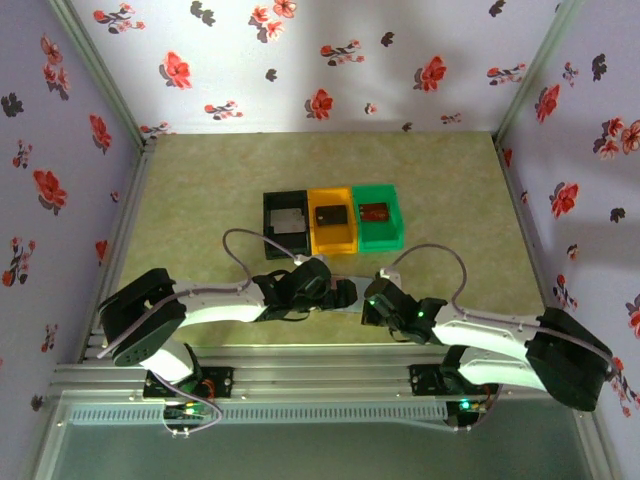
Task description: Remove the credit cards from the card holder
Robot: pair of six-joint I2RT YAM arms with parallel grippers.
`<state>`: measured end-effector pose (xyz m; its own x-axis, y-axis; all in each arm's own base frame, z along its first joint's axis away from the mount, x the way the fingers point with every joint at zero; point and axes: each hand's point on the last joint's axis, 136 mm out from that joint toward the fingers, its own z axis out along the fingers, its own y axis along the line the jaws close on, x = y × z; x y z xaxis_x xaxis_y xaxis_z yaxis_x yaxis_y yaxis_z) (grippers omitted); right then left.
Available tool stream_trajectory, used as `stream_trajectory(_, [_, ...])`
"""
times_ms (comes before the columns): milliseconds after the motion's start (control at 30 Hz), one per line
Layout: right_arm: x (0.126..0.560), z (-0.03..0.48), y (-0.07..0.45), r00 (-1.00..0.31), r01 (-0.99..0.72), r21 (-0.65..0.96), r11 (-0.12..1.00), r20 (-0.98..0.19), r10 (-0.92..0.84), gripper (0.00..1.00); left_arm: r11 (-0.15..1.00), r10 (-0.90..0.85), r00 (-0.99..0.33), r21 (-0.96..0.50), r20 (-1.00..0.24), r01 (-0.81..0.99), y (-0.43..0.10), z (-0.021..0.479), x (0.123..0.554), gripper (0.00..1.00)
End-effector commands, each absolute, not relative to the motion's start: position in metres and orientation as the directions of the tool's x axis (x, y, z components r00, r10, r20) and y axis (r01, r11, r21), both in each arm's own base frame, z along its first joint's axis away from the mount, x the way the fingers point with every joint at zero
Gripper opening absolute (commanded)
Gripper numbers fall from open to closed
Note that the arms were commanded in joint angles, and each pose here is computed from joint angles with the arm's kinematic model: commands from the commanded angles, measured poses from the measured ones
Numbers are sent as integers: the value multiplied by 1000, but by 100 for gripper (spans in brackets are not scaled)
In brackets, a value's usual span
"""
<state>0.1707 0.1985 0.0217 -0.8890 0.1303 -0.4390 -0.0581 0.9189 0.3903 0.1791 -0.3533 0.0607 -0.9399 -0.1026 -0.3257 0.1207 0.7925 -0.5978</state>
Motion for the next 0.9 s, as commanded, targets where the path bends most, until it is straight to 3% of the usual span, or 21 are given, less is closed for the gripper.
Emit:
stream_trajectory(0, [166,10,193,-900,-38,371,928,-415,130,7,777,-111,-928,-614,-356,142,-364,73,184,100])
stream_trajectory(867, [164,8,192,-903,-34,373,927,-409,131,6,818,-82,-932,-558,-352,138,-358,50,181,100])
